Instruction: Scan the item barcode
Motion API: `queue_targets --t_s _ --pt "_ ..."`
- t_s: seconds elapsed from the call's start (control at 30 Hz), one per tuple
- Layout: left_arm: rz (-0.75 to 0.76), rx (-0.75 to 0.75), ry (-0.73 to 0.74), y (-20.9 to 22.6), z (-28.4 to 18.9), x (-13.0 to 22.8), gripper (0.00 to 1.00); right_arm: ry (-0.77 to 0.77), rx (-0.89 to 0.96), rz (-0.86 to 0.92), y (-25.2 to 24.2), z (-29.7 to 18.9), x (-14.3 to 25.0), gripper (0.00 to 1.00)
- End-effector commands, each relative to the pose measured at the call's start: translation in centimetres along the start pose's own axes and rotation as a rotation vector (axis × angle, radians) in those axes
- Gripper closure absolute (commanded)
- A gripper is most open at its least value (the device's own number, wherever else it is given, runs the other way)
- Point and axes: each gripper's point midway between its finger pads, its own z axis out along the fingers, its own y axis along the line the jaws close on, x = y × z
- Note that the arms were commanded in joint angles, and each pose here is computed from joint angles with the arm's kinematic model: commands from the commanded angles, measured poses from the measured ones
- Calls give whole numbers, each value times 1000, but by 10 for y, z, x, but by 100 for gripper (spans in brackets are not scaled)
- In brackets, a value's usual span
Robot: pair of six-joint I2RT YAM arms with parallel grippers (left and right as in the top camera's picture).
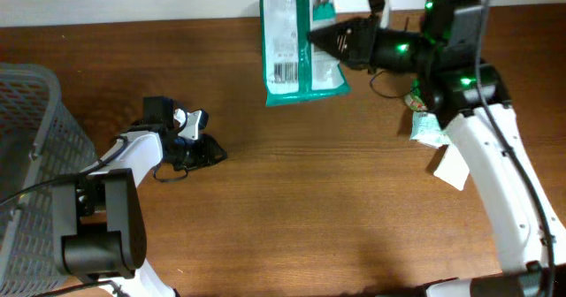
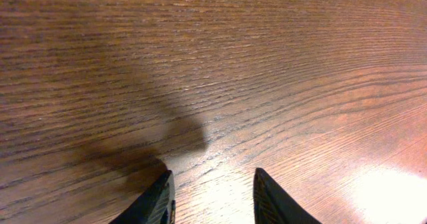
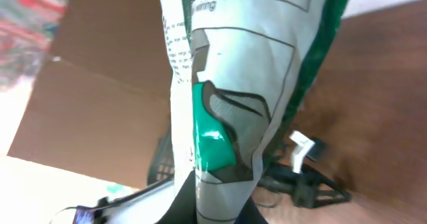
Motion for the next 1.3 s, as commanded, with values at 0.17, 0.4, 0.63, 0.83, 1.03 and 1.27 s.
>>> queue_targets --t_s 0.17,0.4,0.63,0.83,1.03,1.27 --pt "-2 -101 8 26 9 7 44 -52 0 -118 21 -8 -13 96" --pt "22 -118 -39 29 9 -5 1 -357 697 -957 -33 37 -70 96" --pt "32 -114 -58 28 9 -10 1 -409 859 -1431 -89 100 -110 96" --pt "32 -114 -58 28 9 -10 1 -426 942 -1863 -153 152 -110 96" --pt "32 -114 -58 28 9 -10 1 -385 959 -2028 -237 178 -96 96" --pt "32 -114 -58 28 9 -10 1 -290 885 -2020 -265 188 -106 96"
